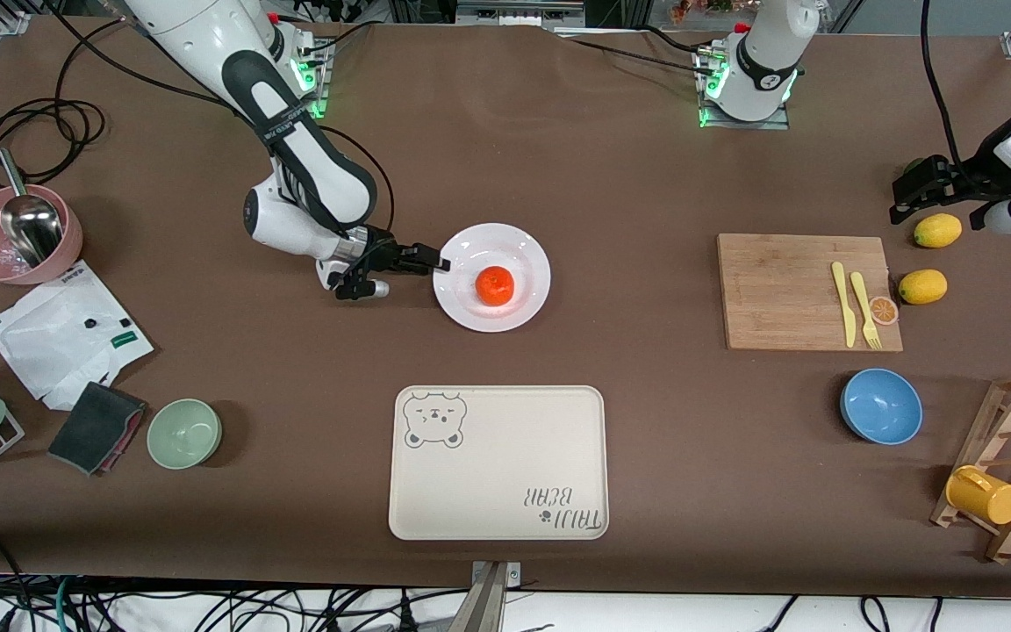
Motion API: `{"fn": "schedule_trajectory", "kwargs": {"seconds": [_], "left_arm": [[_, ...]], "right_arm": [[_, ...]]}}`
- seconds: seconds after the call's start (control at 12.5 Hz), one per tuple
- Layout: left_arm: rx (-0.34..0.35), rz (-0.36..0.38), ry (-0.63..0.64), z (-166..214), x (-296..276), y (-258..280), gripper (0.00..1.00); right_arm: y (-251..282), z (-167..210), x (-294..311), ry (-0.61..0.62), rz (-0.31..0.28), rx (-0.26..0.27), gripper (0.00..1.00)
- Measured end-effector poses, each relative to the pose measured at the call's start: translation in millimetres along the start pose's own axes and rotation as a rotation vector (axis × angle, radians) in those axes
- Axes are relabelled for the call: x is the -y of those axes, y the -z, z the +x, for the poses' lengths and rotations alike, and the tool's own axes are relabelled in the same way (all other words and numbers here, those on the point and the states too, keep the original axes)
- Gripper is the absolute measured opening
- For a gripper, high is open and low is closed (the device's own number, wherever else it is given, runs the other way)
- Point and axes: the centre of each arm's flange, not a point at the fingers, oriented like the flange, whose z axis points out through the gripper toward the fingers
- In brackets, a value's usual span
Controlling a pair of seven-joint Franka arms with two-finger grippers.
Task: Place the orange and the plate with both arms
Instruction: 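Grip the white plate rim with the right gripper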
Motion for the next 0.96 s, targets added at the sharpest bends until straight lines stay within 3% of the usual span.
{"fn": "schedule_trajectory", "kwargs": {"seconds": [0.4,0.56,0.96], "left_arm": [[0.000,0.000,0.000,0.0,0.1,0.0,1.00],[0.000,0.000,0.001,0.0,0.4,0.0,1.00],[0.000,0.000,0.002,0.0,1.2,-0.1,1.00]], "right_arm": [[-7.3,-3.2,0.6,0.009,-0.009,0.002,0.60],[-7.6,-3.1,0.1,0.010,-0.010,0.002,0.49],[-8.5,-3.2,-1.1,0.014,-0.012,0.002,0.36]]}}
